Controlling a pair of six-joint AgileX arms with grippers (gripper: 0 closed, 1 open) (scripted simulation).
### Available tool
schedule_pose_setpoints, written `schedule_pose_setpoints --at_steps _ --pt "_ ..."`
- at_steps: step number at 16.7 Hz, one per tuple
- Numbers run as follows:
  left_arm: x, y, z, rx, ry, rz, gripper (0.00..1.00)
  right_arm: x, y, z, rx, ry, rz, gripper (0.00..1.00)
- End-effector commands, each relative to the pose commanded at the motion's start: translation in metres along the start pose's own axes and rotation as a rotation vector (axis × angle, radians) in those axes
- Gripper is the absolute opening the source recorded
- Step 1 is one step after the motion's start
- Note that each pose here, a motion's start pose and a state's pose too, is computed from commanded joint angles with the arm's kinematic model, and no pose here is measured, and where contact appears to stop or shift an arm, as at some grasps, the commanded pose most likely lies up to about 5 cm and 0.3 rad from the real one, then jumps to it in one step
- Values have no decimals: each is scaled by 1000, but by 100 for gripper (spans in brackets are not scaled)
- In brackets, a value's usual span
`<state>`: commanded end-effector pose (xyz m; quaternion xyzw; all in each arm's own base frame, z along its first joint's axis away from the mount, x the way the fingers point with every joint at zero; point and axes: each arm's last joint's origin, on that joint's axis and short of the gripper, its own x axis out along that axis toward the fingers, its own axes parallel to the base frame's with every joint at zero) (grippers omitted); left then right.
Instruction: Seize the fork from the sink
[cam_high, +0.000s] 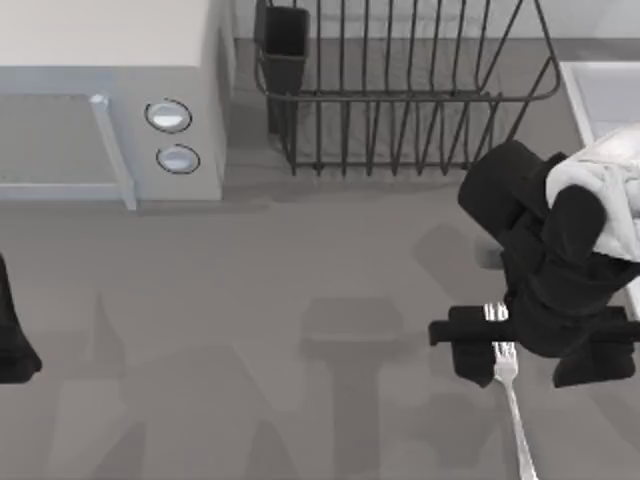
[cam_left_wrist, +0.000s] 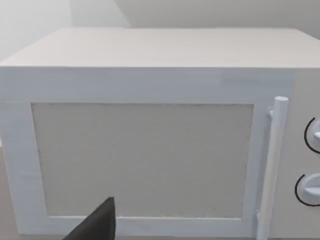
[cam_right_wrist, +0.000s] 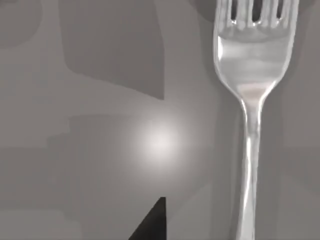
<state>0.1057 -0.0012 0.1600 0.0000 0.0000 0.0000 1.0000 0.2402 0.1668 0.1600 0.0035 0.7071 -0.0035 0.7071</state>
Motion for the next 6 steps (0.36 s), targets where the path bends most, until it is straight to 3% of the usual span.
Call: schedule_pose_setpoints --at_steps 6 --pt "0 0 0 0 0 0 100 0 0 0 0 0 0 100"
